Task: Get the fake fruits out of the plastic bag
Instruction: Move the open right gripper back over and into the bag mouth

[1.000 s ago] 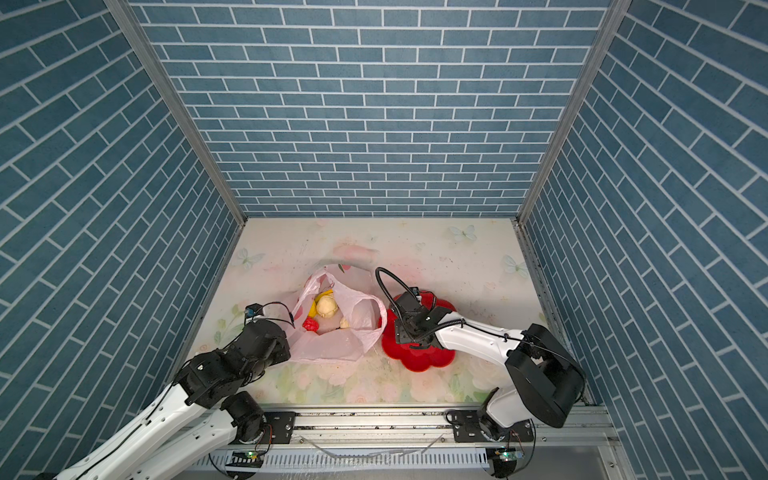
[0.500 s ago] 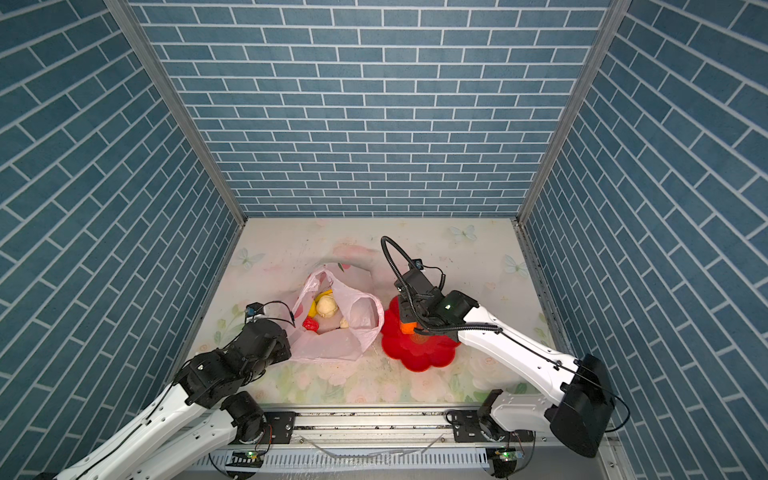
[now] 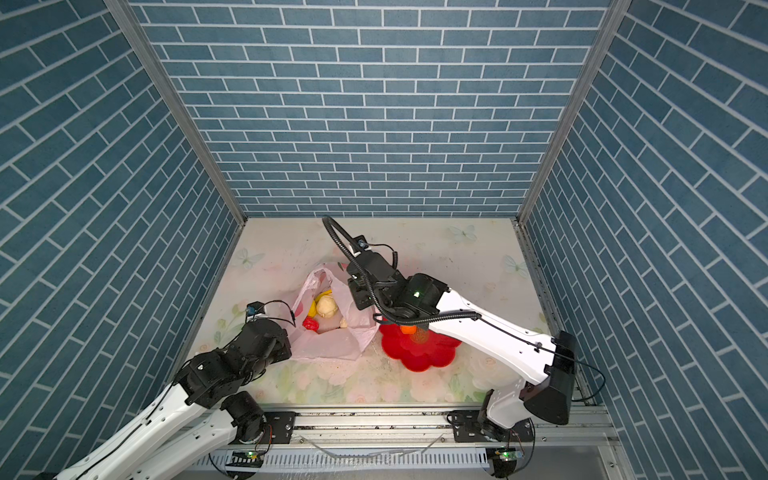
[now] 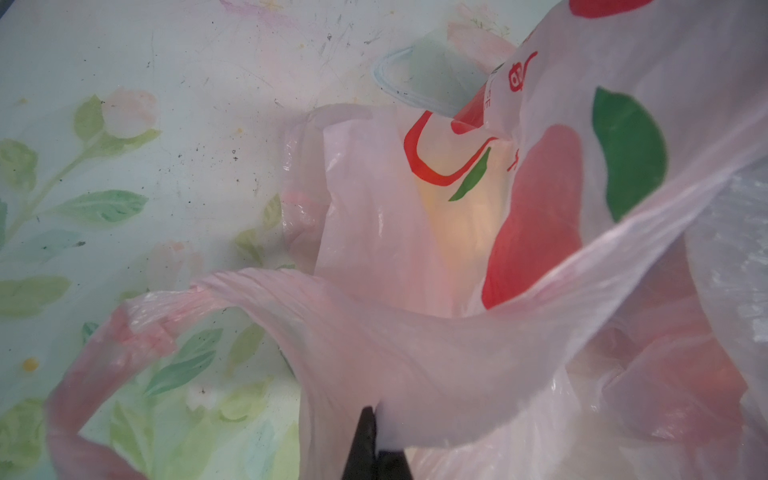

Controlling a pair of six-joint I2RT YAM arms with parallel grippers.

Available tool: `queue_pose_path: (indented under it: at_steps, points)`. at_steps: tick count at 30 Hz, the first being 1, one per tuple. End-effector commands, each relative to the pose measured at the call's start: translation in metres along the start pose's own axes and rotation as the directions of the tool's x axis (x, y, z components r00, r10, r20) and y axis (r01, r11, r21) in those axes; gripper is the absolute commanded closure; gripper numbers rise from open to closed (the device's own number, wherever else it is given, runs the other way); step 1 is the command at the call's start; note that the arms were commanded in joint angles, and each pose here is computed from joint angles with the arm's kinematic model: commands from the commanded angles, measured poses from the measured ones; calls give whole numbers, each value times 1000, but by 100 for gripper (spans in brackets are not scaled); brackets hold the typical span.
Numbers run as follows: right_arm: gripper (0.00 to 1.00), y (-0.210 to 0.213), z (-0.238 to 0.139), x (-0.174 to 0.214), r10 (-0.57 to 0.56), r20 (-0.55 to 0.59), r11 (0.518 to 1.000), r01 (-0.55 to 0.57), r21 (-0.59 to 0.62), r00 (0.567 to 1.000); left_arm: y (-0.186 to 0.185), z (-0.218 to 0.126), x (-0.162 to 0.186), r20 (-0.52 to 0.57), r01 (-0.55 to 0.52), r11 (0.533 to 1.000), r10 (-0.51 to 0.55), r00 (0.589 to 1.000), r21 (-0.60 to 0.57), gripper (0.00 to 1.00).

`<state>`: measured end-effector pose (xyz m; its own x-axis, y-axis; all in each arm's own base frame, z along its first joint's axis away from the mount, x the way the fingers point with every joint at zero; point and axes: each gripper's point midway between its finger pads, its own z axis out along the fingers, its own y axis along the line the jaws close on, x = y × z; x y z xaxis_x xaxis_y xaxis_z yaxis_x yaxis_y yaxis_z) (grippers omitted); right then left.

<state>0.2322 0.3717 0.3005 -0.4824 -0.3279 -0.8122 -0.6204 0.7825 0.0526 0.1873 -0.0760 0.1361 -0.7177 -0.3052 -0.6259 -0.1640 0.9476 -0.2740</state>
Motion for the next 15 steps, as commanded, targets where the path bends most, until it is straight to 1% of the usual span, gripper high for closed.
queue_pose_path:
  at_steps: [1,5,9,12,15]
  points:
    - [51,44,12,-13,-59,21,991,61,-117,998,-7,-4,-7,20,-5,1000,5,1000,21,100]
    - [54,71,41,-1,-26,-15,983,23,-183,1000,-6,-5,-8,24,-5,1000,5,1000,22,100]
    - [57,79,63,18,2,-70,981,-15,-192,998,-5,-5,-7,26,-3,1000,2,1000,23,100]
    - [62,83,80,37,27,-128,981,-51,-189,991,-6,-4,-7,25,-2,1000,1,1000,26,100]
    - [64,84,99,58,52,-176,982,-82,-167,983,-6,-5,-8,25,-4,1000,3,1000,25,100]
